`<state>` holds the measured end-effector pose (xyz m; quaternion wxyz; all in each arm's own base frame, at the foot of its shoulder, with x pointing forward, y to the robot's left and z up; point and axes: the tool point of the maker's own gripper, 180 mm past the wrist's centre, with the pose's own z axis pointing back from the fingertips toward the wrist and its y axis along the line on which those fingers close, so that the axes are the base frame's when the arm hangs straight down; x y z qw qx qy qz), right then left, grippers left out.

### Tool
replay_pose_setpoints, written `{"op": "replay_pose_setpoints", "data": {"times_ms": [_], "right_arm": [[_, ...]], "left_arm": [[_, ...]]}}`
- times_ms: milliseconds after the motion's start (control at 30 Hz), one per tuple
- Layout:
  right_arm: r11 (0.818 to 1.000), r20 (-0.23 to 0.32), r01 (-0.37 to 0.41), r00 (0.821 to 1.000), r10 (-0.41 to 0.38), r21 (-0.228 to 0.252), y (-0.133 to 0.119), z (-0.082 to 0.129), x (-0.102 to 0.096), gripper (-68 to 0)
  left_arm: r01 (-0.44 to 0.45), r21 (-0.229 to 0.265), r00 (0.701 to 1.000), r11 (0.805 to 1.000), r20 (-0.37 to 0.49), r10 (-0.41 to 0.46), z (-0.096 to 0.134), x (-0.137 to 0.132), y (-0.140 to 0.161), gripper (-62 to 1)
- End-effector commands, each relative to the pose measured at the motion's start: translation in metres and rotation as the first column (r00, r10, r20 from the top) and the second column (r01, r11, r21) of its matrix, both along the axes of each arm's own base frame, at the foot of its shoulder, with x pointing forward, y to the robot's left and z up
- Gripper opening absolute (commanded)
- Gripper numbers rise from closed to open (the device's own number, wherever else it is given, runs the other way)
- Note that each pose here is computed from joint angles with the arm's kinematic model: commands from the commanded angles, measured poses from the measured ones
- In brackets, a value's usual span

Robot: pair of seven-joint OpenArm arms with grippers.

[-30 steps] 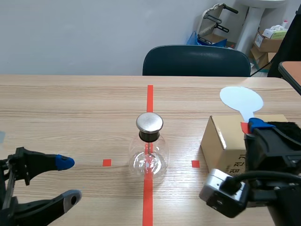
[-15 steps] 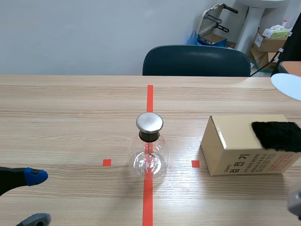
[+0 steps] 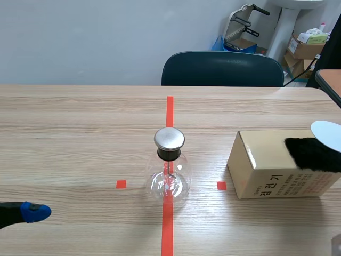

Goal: Do the electroscope experiment

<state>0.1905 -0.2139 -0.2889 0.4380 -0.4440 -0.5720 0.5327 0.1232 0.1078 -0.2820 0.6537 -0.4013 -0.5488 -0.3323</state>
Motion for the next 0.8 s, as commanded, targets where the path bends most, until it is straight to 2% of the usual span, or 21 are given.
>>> {"op": "replay_pose_setpoints", "data": {"times_ms": [0, 200, 400, 567, 767], "right_arm": [[0.999, 0.083, 0.003, 0.997, 0.001, -0.05, -0.004, 0.016, 0.008, -66.0], [0.993, 0.029, 0.059, 0.998, -0.056, -0.107, -0.017, -0.009, 0.02, -66.0], [0.986, -0.027, 0.07, 0.997, -0.075, -0.153, -0.021, -0.029, 0.019, -66.0], [0.983, -0.079, 0.06, 0.994, -0.075, -0.172, -0.02, -0.046, 0.012, -66.0], [0.981, -0.088, 0.073, 0.992, -0.09, -0.182, -0.022, -0.048, 0.01, -66.0]], "left_arm": [[0.004, -0.021, 1.0, 1.0, 0.022, -0.004, 0.008, -0.001, -0.004, -8.3], [-0.002, -0.008, 0.999, 1.0, 0.045, 0.002, 0.008, -0.003, -0.006, -8.3], [-0.007, -0.01, 0.998, 1.0, 0.057, 0.007, 0.009, -0.002, -0.007, -8.3], [-0.008, -0.012, 0.998, 1.0, 0.06, 0.009, 0.01, -0.001, -0.008, -8.3], [-0.009, -0.019, 0.998, 1.0, 0.064, 0.011, 0.012, -0.001, -0.007, -8.3]]}}
